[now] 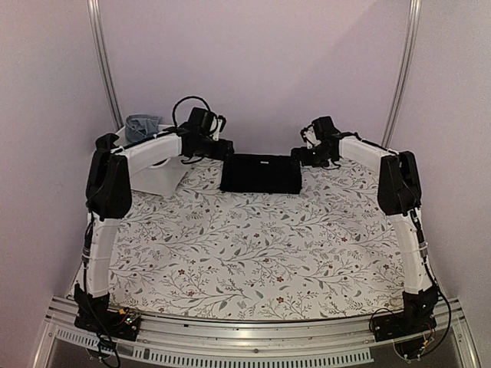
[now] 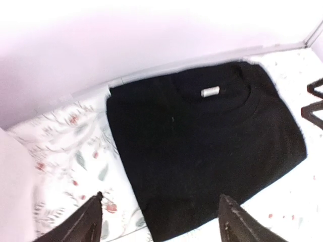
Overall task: Fold and stack the mixed laundry pile
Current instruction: Pick up the crumpled skirt and place it in the bin.
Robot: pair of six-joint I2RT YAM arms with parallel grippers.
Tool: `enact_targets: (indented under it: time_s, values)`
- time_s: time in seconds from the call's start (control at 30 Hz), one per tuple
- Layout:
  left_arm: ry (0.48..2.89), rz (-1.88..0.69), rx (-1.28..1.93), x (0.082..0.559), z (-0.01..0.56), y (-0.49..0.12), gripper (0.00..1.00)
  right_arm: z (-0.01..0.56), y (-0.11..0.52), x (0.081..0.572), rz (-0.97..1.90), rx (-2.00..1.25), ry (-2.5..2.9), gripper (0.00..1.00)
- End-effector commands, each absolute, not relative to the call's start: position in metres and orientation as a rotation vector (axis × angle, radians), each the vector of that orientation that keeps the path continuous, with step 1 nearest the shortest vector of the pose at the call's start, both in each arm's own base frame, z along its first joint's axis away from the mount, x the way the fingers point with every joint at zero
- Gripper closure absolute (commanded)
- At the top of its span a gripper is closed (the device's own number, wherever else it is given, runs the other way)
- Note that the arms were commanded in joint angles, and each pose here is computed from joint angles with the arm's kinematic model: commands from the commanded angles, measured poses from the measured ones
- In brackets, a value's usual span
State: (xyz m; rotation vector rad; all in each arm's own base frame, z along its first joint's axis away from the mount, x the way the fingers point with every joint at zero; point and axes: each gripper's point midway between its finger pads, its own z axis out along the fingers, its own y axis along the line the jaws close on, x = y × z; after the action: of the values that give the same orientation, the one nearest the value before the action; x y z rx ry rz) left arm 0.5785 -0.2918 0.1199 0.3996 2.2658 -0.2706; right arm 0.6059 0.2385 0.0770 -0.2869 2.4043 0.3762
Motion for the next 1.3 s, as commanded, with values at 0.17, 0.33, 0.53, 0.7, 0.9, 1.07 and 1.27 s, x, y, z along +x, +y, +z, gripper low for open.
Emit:
enact_targets:
  time_s: [0.17,0.33,0.53,0.7,0.9,1.07,1.27]
  values:
    - [1.988,-0.204,0.071,0.592,0.306,-0.146,0.13,0.248,0.19,0.581,0.373,-0.215,2.107,0.01]
    - [1.966,-0.147,-0.083,0.607,0.309,-0.074,0.13,0.254,0.174,0.556,0.482,-0.185,2.094,0.01]
    - [1.976,-0.051,-0.231,0.633,0.283,-0.009,0.13,0.251,0.172,0.539,0.529,-0.188,2.104,0.01]
    - [2.001,-0.01,-0.274,0.662,0.246,0.019,0.12,0.243,0.178,0.534,0.576,-0.201,2.124,0.01]
    - [2.013,0.01,-0.238,0.695,0.209,0.04,0.11,0.23,0.18,0.529,0.596,-0.204,2.154,0.01]
    - [2.011,-0.005,-0.239,0.71,0.182,0.046,0.16,0.22,0.177,0.527,0.58,-0.198,2.176,0.01]
    - [1.996,-0.096,-0.184,0.72,0.168,0.036,0.39,0.212,0.176,0.524,0.576,-0.195,2.198,0.01]
